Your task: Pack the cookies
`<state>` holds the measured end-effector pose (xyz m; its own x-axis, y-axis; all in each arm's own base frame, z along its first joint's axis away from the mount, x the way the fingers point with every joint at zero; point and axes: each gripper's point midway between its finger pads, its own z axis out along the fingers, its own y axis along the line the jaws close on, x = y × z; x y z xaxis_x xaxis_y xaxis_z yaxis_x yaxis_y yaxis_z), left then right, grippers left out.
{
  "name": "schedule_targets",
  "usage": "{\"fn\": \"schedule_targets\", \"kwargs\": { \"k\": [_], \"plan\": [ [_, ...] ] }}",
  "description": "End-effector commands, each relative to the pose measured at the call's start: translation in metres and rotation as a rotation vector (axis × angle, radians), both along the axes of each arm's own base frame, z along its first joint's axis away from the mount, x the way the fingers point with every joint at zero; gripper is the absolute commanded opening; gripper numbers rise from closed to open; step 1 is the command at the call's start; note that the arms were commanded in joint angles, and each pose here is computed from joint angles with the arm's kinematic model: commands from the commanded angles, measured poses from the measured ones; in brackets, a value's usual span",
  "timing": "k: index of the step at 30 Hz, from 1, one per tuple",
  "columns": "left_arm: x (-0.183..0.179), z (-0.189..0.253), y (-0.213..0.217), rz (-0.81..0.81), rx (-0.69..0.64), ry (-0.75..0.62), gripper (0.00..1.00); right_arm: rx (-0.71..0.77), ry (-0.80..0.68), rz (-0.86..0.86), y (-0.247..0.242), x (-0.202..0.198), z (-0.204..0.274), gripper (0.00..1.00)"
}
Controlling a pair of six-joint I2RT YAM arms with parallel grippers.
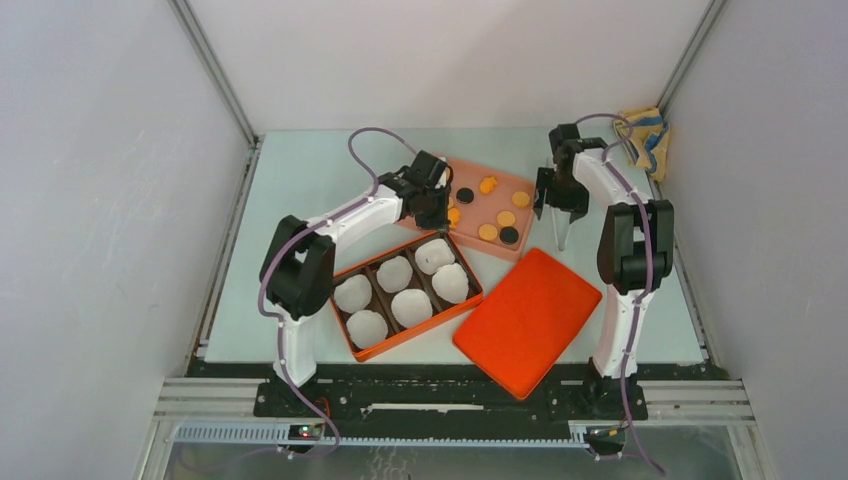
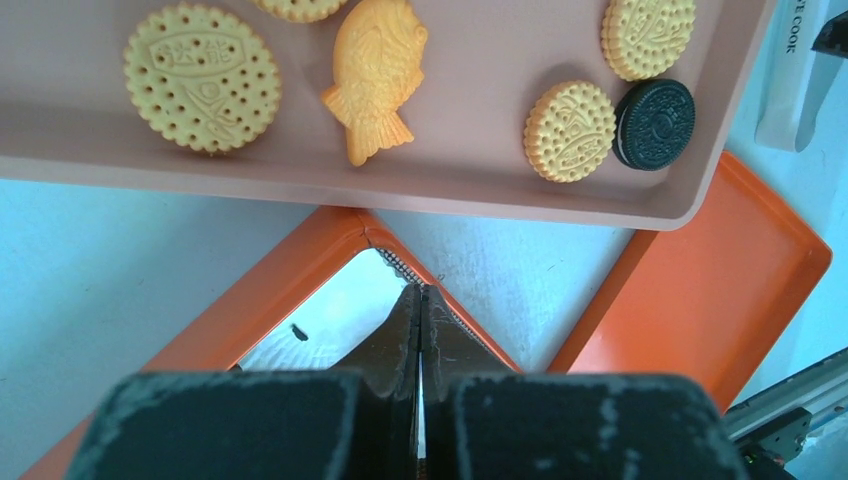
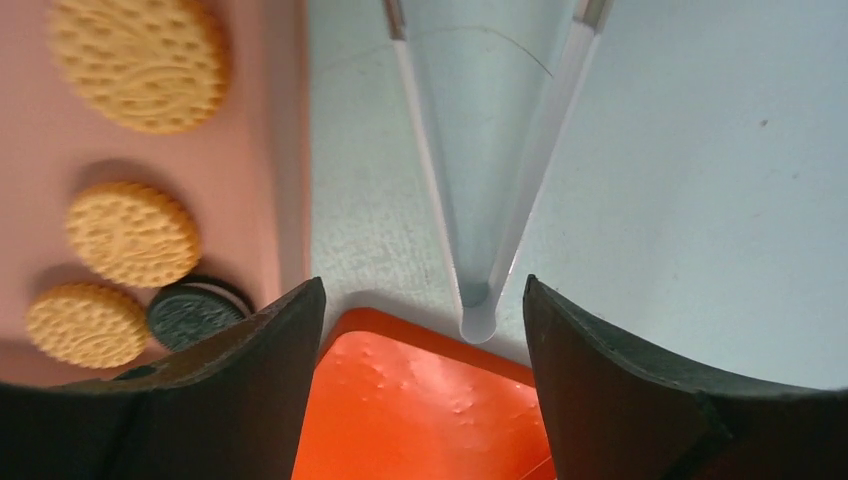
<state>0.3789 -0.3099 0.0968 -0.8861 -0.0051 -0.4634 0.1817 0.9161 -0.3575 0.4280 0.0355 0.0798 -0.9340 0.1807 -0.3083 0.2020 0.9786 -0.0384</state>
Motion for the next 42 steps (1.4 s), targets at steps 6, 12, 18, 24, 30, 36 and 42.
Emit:
{"fn": "schedule_targets", "kwargs": {
  "k": [6,12,18,24,30,36,42],
  "plan": [
    [-0.003,0.024,0.002,-0.019,-0.032,-0.046,0.00,0.055,0.046,-0.167,-0.033,-0.001,-0.030,0.87],
    [-0.001,0.024,-0.002,-0.023,-0.046,-0.040,0.00,0.067,0.074,-0.145,-0.031,0.023,-0.041,0.88],
    [-0.003,0.021,0.001,-0.020,-0.031,-0.036,0.00,0.048,0.145,-0.140,-0.029,0.033,-0.059,0.84],
    [0.000,0.036,0.003,-0.016,-0.035,-0.067,0.00,0.063,0.161,-0.161,-0.030,0.024,-0.063,0.53],
    [0.021,0.075,-0.001,-0.023,-0.068,-0.143,0.00,0.043,0.043,-0.127,-0.035,0.025,-0.025,0.37],
    [0.059,0.135,-0.014,-0.054,-0.142,-0.299,0.00,0.031,-0.130,-0.035,-0.016,0.028,0.038,0.35],
    [0.093,0.183,-0.016,-0.045,-0.290,-0.410,0.00,0.110,-0.208,0.107,0.030,0.004,0.083,0.36]
  ]
}}
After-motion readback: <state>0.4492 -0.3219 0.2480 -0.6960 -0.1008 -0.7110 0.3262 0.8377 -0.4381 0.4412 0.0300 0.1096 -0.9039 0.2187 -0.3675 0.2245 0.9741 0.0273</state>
